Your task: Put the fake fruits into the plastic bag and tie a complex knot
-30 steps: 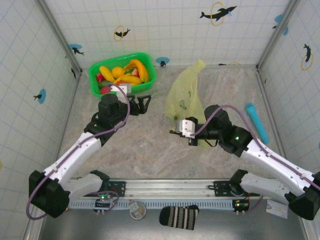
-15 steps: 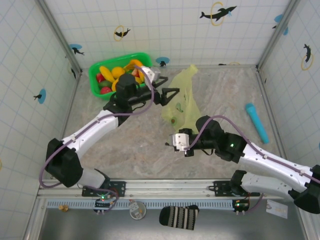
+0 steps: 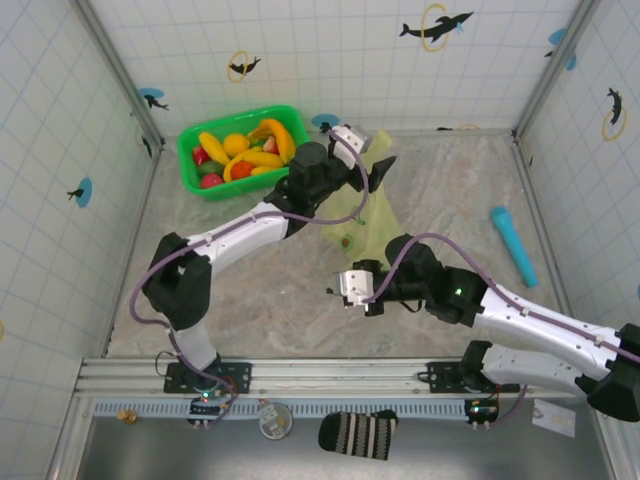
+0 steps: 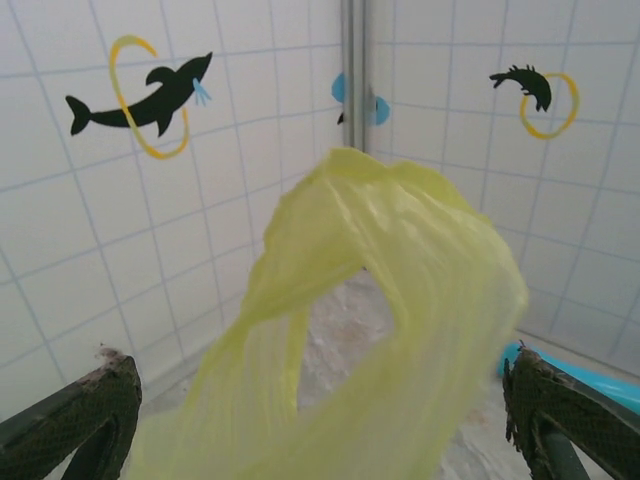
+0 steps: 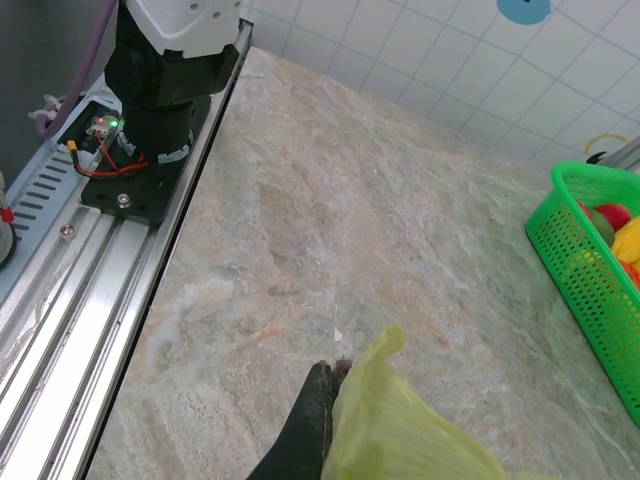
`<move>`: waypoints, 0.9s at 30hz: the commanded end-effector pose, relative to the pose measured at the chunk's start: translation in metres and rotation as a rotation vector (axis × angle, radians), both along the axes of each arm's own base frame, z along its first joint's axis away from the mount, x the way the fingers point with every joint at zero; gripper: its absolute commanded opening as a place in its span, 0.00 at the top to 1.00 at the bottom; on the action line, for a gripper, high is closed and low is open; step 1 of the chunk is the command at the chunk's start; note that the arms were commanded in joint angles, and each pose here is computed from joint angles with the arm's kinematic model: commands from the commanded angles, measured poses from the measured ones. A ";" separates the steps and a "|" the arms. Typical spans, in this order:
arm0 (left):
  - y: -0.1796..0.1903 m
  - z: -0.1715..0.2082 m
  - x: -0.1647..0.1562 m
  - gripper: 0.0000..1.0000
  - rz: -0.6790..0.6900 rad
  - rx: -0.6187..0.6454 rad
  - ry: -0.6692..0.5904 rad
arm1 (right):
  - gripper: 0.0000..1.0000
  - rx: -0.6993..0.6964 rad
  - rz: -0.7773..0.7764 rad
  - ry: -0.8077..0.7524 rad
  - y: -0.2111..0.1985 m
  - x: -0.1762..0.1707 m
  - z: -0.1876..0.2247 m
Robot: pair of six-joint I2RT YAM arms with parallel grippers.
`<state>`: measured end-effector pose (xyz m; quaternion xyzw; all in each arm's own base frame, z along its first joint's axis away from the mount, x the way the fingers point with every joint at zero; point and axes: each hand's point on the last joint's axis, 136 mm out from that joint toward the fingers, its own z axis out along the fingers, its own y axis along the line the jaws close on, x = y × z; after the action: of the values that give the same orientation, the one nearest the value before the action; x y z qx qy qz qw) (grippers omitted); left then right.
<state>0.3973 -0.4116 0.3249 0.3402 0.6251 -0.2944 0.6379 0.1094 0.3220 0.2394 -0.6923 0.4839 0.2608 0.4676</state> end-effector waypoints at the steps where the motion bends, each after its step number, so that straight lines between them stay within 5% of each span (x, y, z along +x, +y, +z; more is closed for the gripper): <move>1: -0.008 0.031 0.016 0.20 0.044 -0.053 -0.111 | 1.00 0.015 -0.012 -0.008 0.001 0.000 0.005; 5: -0.005 0.033 0.022 0.83 0.088 -0.074 -0.145 | 1.00 0.011 -0.043 -0.023 -0.004 0.003 0.007; 7: -0.003 0.042 0.017 1.00 0.077 -0.079 -0.168 | 1.00 0.017 -0.069 -0.036 -0.009 0.006 0.011; 14: 0.034 0.096 -0.009 1.00 0.118 -0.123 -0.266 | 1.00 0.107 -0.304 -0.139 -0.037 0.060 0.048; 20: 0.107 0.141 -0.018 1.00 0.318 -0.221 -0.292 | 1.00 0.433 -0.651 -0.117 -0.098 0.145 0.142; 23: 0.138 0.148 -0.042 1.00 0.332 -0.284 -0.314 | 1.00 0.537 -0.628 -0.158 -0.105 0.141 0.162; 27: 0.156 0.129 -0.076 1.00 0.274 -0.311 -0.248 | 1.00 0.541 -0.597 -0.107 -0.105 0.130 0.139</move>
<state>0.3323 -0.2612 0.4672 0.1942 0.5197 -0.2265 0.8006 0.2510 0.2147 0.3743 -0.3972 0.5732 0.1552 0.6997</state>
